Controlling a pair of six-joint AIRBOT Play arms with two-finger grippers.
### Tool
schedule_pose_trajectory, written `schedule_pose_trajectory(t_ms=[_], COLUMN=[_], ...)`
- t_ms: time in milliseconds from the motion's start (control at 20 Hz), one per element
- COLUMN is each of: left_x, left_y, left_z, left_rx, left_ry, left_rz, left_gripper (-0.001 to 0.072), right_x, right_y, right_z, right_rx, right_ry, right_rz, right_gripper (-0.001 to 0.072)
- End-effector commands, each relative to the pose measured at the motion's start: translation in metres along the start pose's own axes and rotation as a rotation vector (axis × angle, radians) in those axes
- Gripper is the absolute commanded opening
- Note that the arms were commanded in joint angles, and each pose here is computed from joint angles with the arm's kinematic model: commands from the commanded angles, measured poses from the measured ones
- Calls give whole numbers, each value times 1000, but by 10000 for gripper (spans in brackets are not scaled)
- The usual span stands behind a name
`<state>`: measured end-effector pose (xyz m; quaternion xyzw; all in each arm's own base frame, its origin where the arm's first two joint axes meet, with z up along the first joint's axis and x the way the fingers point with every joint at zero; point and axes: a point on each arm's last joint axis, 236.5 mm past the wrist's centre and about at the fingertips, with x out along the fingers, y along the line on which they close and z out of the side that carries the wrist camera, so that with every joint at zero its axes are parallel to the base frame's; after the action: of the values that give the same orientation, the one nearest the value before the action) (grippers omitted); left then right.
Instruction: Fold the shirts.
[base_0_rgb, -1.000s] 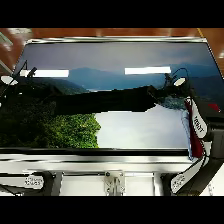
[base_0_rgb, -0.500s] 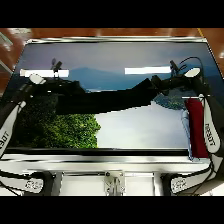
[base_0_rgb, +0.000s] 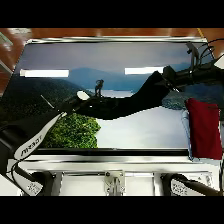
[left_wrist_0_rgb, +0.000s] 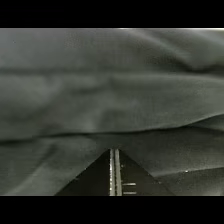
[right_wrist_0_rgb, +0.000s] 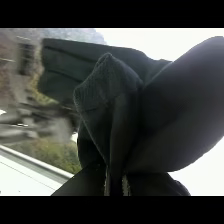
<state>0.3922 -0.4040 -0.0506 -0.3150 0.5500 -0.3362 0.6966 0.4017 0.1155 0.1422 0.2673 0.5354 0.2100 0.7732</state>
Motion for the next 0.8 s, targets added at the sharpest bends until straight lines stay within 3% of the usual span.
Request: schedule_pose_trajectory(t_ms=[0, 150, 300, 550, 750], left_x=[34, 22, -40, -248, -411], left_y=[-35, -31, -6, 14, -29], left_z=[-28, 7, 73, 178, 186], left_rx=[-78, -112, -118, 19, 133], left_ry=[26, -61, -192, -560, -828], left_rz=[-136, -190, -182, -45, -40], left_gripper=[43, 42, 38, 38, 40], right_x=[-10, 2, 20, 111, 239], right_y=[19, 32, 45, 90, 135], right_z=[-10, -10, -12, -12, -51], right_rx=[-23, -49, -86, -154, -50], right_ry=[-8, -23, -31, -41, 19], right_rz=[-3, -14, -33, 34, 181], right_gripper=[63, 63, 63, 63, 66])
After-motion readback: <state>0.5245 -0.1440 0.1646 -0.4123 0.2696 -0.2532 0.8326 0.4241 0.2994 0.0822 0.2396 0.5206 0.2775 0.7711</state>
